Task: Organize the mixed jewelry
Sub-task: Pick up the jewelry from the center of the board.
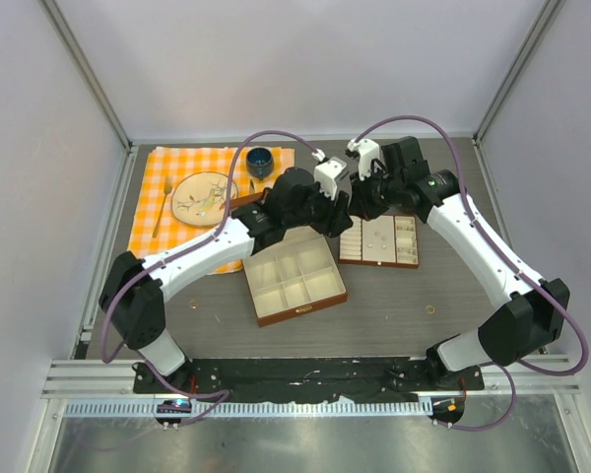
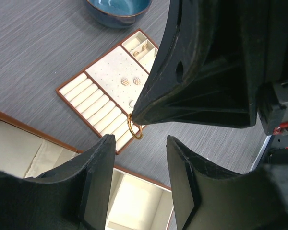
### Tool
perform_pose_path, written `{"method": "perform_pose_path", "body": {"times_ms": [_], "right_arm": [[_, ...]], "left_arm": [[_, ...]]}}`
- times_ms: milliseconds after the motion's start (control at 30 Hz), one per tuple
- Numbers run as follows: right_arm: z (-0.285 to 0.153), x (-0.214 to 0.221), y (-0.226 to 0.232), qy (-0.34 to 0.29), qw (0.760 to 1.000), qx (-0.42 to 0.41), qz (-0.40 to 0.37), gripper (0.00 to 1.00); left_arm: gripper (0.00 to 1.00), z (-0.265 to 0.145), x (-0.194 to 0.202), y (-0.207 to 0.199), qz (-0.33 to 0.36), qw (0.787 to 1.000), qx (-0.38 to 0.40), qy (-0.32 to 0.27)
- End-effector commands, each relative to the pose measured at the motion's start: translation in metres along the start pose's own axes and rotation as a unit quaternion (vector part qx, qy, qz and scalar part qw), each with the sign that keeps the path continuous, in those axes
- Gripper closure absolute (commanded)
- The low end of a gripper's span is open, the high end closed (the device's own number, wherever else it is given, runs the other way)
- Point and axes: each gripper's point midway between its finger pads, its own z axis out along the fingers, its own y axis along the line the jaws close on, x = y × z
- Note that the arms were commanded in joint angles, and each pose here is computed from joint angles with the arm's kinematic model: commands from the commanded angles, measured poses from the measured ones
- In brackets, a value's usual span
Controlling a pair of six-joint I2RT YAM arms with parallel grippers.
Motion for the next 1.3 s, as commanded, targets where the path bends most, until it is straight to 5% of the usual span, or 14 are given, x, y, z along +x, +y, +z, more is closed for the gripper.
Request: {"method": "perform_pose_path", "body": {"times_ms": [0, 933, 1267], "right_arm": [[-0.013, -0.02, 0.009, -0.042, 0.999, -0.008, -0.011, 0.99], [-0.016, -0.013, 0.011, -0.042, 0.999, -0.011, -0.013, 0.99], [-0.016, -0.011, 0.01, -0.042, 0.999, -0.011, -0.014, 0.99]], "left_arm": [[0.51, -0.002, -0.028, -0.004, 0.002, 1.0, 0.004, -0.029], [0.64, 0.002, -0.034, 0.007, 0.004, 1.0, -0.007, -0.027], [0.8, 0.005, -0.033, 0.005, -0.001, 1.0, 0.001, -0.024]]}}
